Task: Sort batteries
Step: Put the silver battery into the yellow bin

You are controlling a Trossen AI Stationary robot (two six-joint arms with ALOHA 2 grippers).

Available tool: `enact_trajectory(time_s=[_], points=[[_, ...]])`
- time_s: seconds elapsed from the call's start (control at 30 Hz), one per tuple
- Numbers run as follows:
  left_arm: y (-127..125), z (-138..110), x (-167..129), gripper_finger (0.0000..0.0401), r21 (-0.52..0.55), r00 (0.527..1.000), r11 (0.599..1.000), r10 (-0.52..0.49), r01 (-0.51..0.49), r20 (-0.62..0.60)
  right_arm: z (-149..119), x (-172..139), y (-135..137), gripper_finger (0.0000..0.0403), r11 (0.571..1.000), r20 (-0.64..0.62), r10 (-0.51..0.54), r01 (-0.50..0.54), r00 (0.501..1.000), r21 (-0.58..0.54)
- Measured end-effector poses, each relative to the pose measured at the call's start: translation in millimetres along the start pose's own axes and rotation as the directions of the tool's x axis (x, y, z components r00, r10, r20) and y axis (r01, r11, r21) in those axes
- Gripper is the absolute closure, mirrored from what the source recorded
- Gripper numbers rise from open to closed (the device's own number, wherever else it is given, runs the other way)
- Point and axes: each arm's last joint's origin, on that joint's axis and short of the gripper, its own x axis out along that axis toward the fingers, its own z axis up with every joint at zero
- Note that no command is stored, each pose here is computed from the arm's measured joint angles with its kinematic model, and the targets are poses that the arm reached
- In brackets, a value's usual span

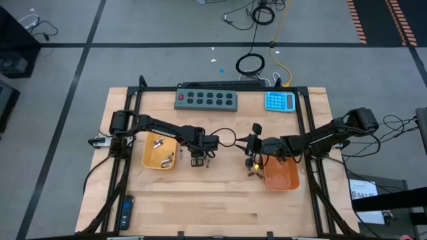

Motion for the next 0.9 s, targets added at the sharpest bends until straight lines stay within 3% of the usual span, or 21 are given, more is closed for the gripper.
enact_trajectory(time_s=[0.2,0.5,0.73,0.9], points=[[-1.5,-1.4,2.5,0.0314,0.002,1.000,1.000,-0.006,0.006,-0.002,-0.8,0.0,0.0,0.0310,1.000,-0.008,0.000,0.000,1.000,0.008],[-20.9,0.4,-1.3,0.0279,0.116,0.999,0.992,0.037,-0.039,0.025,-0.6,0.1,-0.2,0.0310,1.000,-0.006,0.000,0.000,1.000,0.012],[-21.9,2.7,-0.8,0.0267,0.188,0.998,0.981,0.035,-0.044,0.051,-0.3,0.1,-0.2,0.0310,1.000,-0.003,0.000,0.000,1.000,0.013],[-22.4,4.3,-0.6,0.0312,0.258,0.998,0.966,0.017,-0.034,0.066,-0.3,0.1,-0.2,0.0310,1.000,-0.004,0.000,0.000,1.000,0.017]])
